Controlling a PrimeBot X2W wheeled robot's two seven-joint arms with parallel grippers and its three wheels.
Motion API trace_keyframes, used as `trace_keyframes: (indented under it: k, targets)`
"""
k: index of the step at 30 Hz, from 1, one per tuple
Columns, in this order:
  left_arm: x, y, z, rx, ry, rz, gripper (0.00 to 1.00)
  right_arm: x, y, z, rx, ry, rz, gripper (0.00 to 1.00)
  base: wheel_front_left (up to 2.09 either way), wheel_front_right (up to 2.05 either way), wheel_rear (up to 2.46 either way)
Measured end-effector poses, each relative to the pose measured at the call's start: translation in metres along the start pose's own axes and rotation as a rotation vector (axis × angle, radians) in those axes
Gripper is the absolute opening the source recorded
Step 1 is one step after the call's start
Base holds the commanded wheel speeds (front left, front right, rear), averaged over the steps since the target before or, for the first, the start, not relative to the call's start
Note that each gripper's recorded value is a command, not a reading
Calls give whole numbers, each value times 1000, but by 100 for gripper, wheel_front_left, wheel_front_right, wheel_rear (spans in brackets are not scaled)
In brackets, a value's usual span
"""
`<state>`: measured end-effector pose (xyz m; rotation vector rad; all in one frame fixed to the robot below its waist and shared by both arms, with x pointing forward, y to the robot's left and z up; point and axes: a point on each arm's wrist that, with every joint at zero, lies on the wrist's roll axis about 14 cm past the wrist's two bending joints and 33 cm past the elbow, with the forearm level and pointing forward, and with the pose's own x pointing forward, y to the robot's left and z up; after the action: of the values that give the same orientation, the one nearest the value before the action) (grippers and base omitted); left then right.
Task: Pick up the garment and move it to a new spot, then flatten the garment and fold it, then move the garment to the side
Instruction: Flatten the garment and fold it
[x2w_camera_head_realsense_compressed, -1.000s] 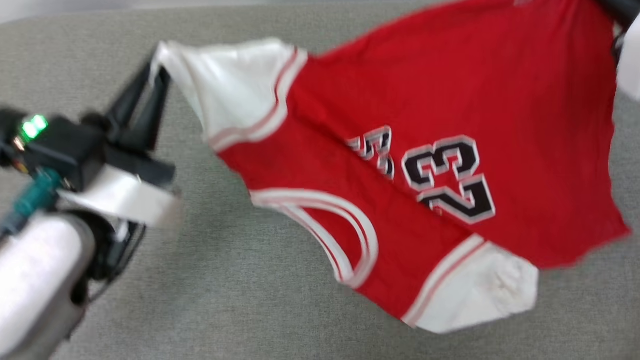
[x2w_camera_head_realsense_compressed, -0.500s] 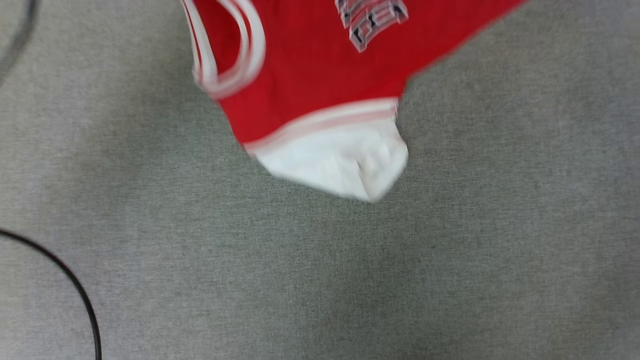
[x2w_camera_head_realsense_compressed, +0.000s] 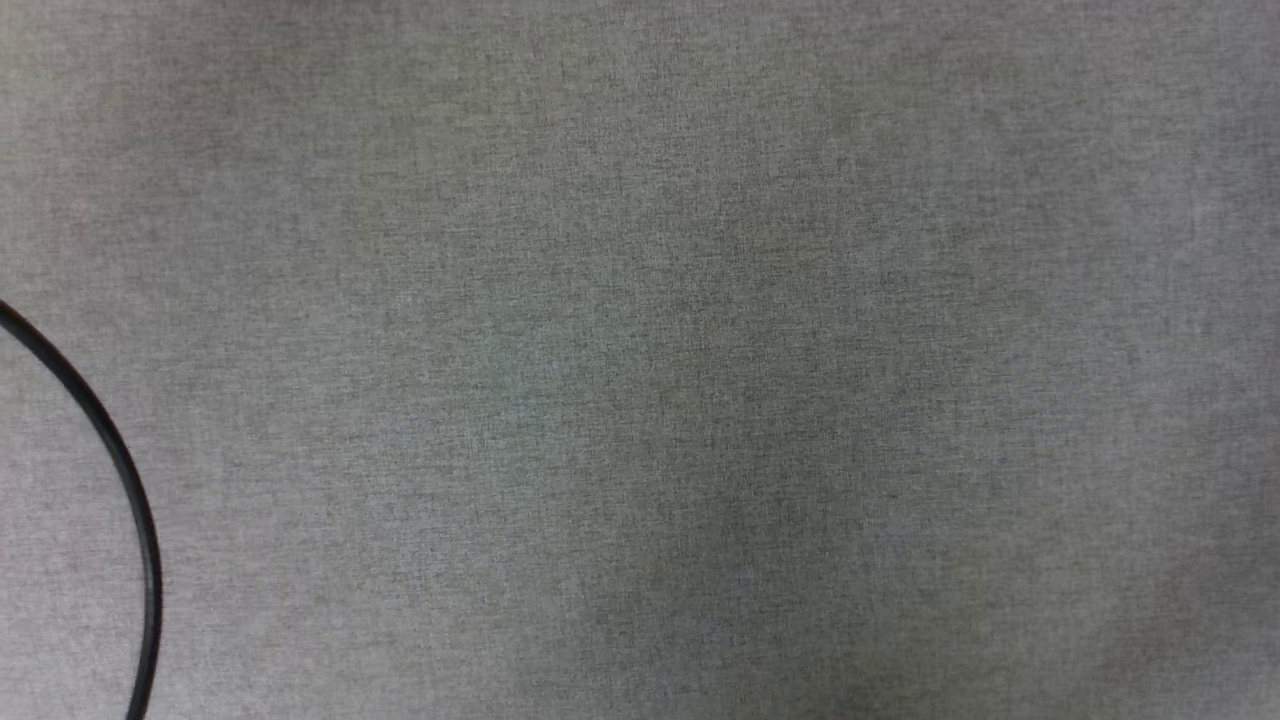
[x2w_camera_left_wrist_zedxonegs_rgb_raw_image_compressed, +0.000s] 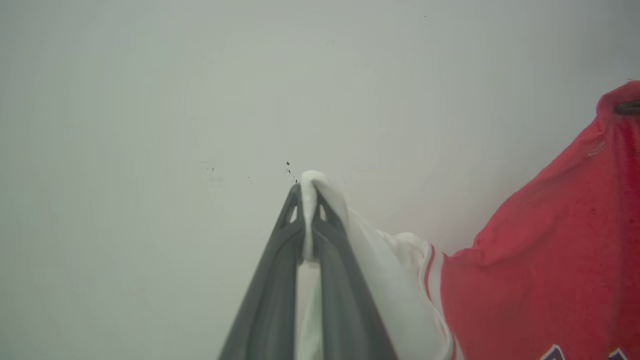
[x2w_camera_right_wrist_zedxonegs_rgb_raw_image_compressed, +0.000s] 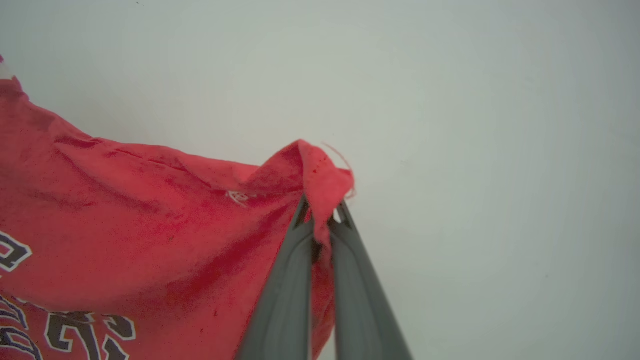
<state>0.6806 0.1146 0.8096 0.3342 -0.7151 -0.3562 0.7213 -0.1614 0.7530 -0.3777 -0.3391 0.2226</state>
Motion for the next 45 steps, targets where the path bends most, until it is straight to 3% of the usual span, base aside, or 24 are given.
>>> trace_keyframes:
  k: [4, 11, 19, 26, 35, 45]
  targets:
    - [6, 3, -5, 3, 6, 0, 0, 6, 4, -5, -5, 4, 6, 0, 0, 0, 0]
    - [-10, -11, -56, -38, 110, -30, 0, 1, 34, -64, 15, 104, 71, 0, 0, 0, 0]
    - [-74, -53, -121, -132, 288, -106, 0, -45, 90, -132, 79, 246, 197, 0, 0, 0, 0]
    - [-158, -90, -142, -244, 427, -128, 0, -111, 119, -168, 146, 370, 274, 0, 0, 0, 0]
    - [-261, -141, -107, -366, 566, -154, 0, -204, 139, -182, 209, 506, 344, 0, 0, 0, 0]
    - [-363, -164, -50, -459, 727, -121, 0, -313, 140, -181, 282, 627, 374, 0, 0, 0, 0]
